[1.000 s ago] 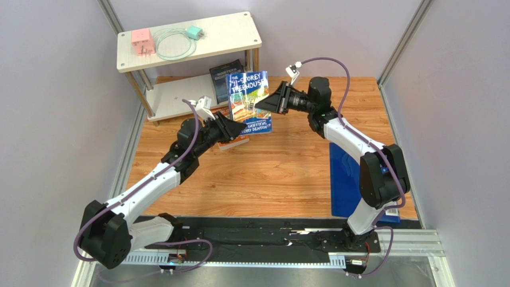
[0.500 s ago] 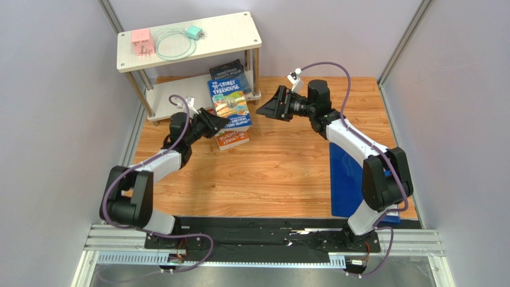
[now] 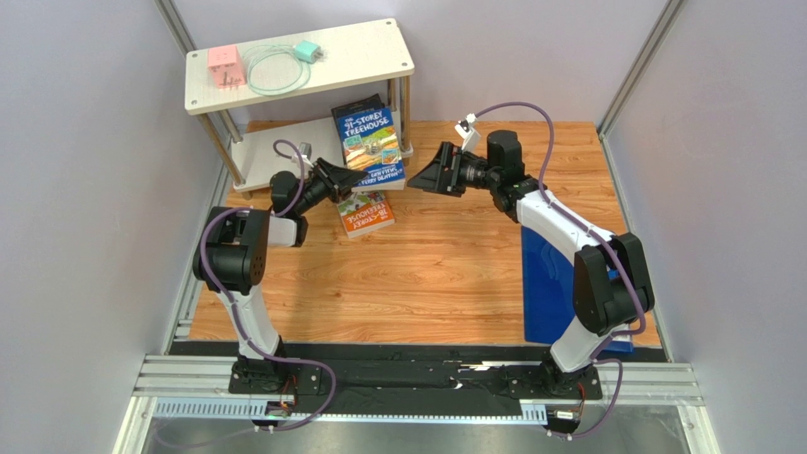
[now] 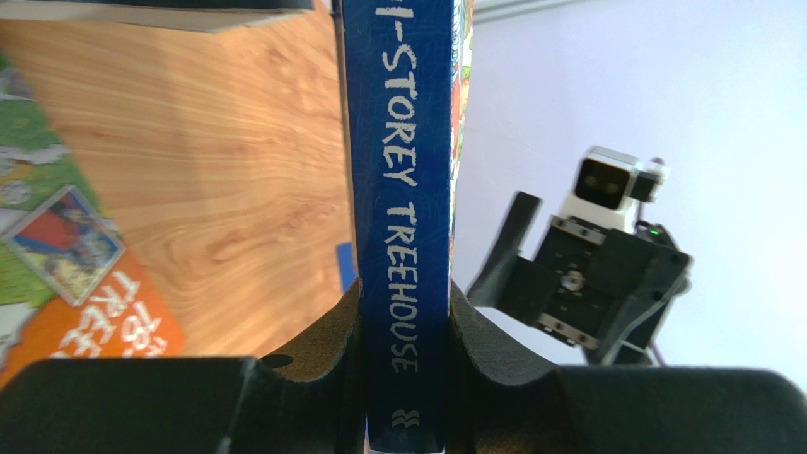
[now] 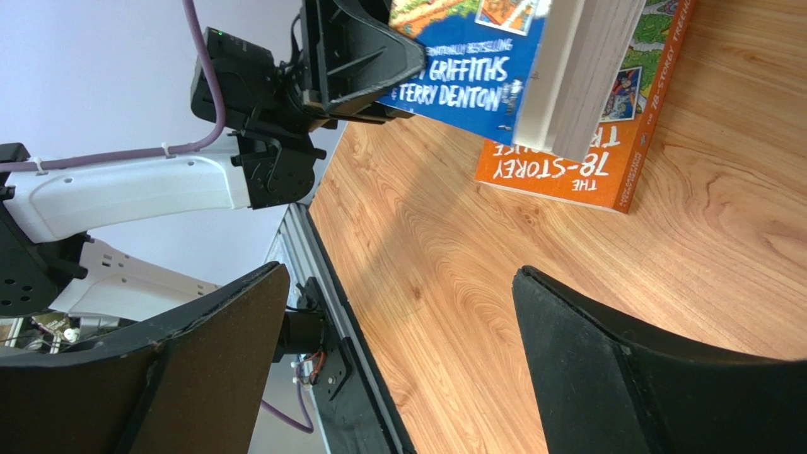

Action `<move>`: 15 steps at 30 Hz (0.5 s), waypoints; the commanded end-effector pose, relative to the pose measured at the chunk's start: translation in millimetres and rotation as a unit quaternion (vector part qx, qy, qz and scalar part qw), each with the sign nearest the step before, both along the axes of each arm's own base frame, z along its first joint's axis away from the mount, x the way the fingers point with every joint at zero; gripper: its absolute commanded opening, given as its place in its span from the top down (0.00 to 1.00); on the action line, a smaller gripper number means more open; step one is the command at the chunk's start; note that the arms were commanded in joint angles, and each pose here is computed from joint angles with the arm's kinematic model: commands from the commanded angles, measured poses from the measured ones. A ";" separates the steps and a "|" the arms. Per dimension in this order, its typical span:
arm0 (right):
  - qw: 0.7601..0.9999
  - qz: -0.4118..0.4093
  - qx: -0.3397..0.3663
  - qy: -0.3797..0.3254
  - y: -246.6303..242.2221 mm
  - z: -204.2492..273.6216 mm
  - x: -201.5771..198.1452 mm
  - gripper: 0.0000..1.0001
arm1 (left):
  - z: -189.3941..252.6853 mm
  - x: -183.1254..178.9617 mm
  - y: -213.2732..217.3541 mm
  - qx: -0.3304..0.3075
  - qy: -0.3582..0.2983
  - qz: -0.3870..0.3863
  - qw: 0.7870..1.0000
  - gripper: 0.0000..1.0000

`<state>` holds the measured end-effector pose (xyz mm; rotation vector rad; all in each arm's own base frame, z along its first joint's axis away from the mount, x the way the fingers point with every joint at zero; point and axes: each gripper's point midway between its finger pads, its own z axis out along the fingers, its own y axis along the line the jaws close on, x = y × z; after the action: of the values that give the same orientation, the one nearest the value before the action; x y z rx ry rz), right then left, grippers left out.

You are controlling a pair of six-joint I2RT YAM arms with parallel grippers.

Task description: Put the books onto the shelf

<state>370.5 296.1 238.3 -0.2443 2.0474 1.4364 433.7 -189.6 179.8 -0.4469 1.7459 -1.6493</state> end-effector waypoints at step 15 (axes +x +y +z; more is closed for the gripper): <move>1.000 0.008 -0.014 0.014 -4.0 -28.0 5.0 0.07 | 95.0 65.7 23.1 -0.062 -0.150 -0.005 0.987 1.00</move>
<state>375.4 293.3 217.7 -0.2261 2.0971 1.4302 489.1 -173.8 217.2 -0.4138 1.6141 -1.7439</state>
